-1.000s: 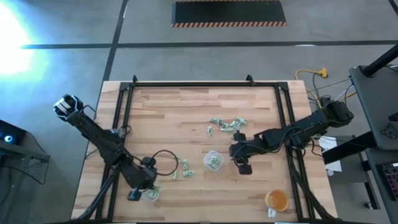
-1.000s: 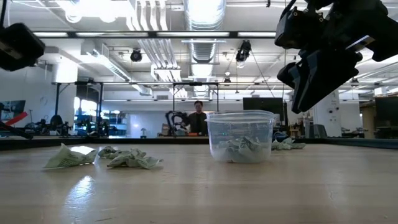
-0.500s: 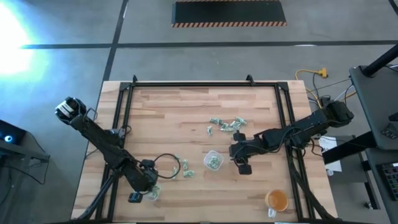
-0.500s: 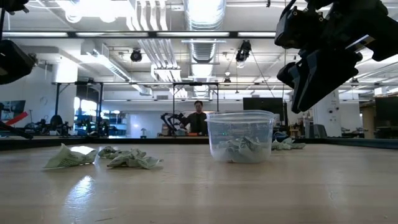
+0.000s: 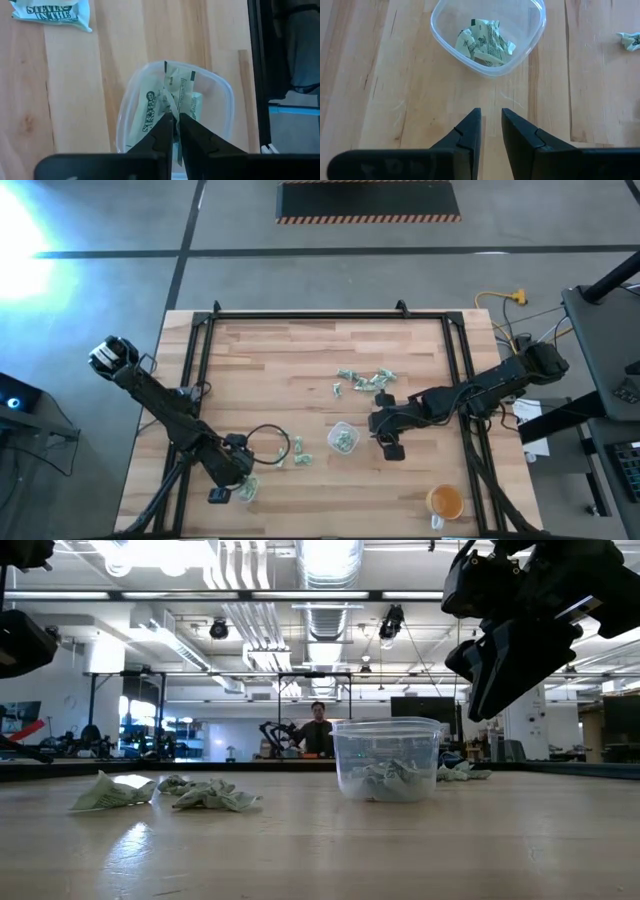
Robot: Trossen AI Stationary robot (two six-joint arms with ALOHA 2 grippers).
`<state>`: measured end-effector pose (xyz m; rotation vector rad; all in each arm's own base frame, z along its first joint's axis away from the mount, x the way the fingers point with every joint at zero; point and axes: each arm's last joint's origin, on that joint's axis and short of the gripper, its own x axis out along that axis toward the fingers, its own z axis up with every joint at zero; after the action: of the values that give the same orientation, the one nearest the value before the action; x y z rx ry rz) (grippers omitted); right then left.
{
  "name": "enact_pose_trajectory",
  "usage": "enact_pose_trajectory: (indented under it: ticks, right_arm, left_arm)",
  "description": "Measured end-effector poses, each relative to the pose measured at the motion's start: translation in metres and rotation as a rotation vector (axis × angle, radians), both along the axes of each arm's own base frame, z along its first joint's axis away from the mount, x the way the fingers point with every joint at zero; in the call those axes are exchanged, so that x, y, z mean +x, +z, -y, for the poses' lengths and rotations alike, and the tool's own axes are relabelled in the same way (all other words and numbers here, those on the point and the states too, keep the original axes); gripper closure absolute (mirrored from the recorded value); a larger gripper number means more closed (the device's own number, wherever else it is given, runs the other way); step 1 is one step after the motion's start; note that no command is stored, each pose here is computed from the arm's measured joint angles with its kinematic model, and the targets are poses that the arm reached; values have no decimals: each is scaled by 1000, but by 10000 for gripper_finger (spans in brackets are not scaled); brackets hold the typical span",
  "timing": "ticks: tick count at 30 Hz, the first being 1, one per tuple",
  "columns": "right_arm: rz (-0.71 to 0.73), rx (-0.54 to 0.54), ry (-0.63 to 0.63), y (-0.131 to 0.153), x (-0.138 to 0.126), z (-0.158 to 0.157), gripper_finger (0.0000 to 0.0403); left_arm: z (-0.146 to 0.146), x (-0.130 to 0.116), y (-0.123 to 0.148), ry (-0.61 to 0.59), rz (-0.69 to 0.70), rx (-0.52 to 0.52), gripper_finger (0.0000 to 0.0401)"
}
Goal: Pick and place items into bin
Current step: Put the light green packet into the bottom transparent bin, then put the light green packet into the top transparent bin
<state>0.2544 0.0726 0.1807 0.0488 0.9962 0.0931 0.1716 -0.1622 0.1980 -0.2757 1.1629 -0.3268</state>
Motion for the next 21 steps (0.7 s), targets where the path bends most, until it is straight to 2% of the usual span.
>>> enact_pose_trajectory:
  ticks: [9, 13, 17, 21]
  right_arm:
    - [0, 0, 1, 0, 0, 0, 335]
    - [2, -16, -6, 0, 0, 1, 335]
    - [2, -124, -71, -1, -2, 5, 335]
    - [0, -251, -140, -2, -4, 10, 335]
  left_arm:
    - [0, 0, 0, 40, -25, -23, 319]
    - [-1, -1, 7, 36, -31, -25, 306]
    - [-9, -6, 14, 56, -65, 50, 305]
    - [-20, -10, 23, 91, -12, 208, 305]
